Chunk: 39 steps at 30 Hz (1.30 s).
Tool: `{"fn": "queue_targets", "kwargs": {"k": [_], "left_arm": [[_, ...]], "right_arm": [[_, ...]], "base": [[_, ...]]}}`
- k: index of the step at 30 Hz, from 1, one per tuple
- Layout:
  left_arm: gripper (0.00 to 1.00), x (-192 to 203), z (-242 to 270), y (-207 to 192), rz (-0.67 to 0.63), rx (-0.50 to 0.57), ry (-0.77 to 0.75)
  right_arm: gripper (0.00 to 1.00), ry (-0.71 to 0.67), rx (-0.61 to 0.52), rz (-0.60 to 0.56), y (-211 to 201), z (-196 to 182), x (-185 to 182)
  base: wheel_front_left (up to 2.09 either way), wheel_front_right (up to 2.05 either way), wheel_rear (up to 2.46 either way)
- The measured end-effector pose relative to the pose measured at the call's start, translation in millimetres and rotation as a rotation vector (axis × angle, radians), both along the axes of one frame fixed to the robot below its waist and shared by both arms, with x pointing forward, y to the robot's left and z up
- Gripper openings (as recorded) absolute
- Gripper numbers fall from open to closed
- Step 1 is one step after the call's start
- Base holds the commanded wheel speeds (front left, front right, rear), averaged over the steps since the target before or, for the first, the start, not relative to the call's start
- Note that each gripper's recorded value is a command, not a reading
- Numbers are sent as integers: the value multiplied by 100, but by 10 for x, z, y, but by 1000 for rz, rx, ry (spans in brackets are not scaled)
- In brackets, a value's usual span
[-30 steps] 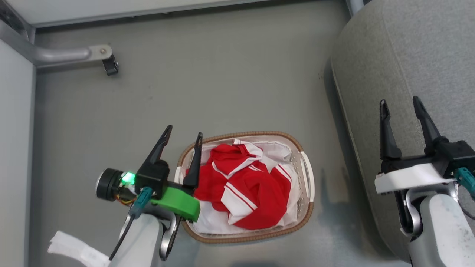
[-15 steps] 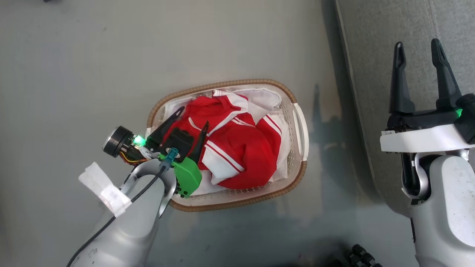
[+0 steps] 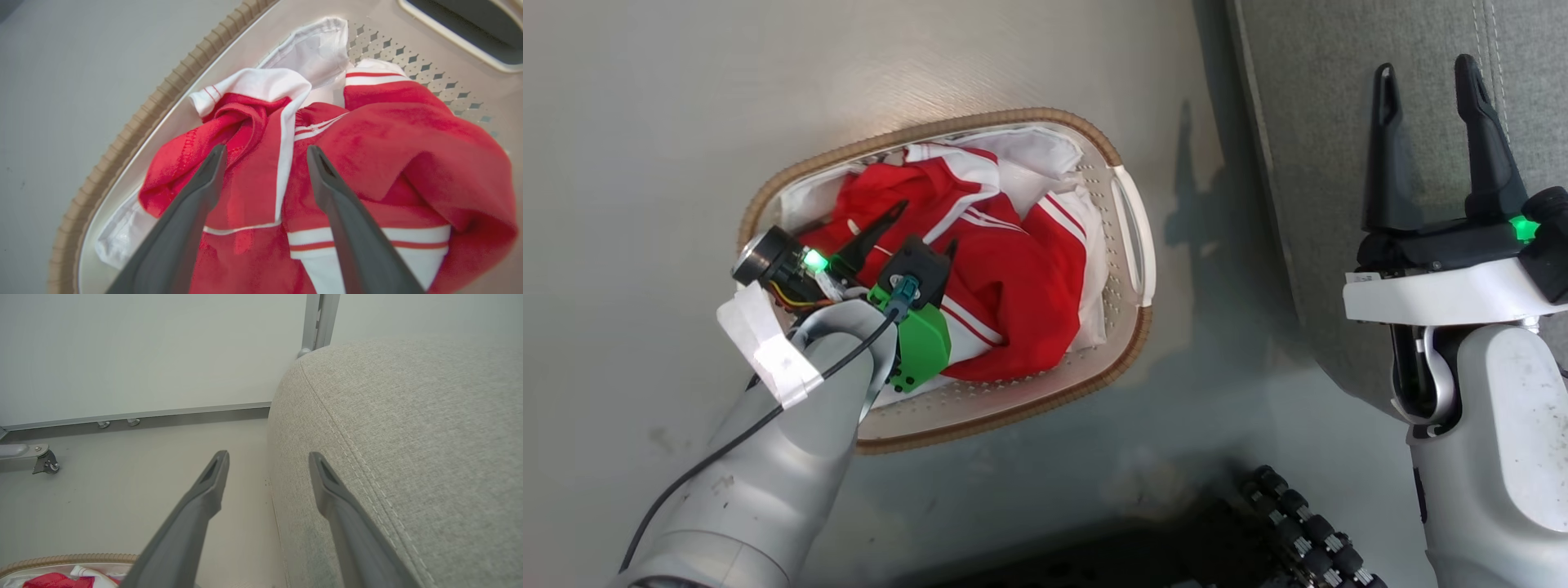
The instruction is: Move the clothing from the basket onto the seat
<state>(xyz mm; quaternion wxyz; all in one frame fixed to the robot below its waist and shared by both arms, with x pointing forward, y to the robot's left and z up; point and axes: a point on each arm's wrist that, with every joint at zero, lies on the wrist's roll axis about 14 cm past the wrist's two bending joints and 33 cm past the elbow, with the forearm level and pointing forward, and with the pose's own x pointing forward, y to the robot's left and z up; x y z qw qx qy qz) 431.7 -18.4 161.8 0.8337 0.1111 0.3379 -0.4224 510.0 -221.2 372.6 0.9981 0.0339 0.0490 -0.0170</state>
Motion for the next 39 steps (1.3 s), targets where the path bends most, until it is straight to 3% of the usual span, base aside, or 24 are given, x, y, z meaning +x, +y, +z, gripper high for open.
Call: {"fn": "queue_targets", "kwargs": {"k": [12,13,15,16,17,24,39], "left_arm": [[100,46,-263,-51,-27,78,8],[95,39,-277,-39,-23,84,14],[42,24,-294,-19,-14,93,24],[42,27,-290,-17,-10,96,25],[0,33,-283,-16,-7,97,25],[0,70,-159,-47,2,90,4],[0,-41,521,-163,-34,-28,-106]], "right_arm": [[100,22,-5,-3,-45,-57,-38],[100,22,-5,-3,-48,-53,-41],[100,20,-6,-5,-55,-37,-46],[100,19,-6,-6,-58,-28,-50],[100,20,-6,-7,-60,-26,-57],[100,19,6,7,2,26,-101],[100,-4,-23,14,42,298,-262]], "base": [[0,0,0],[0,0,0],[0,0,0],[0,0,0],[0,0,0],[0,0,0],[0,0,0]]}}
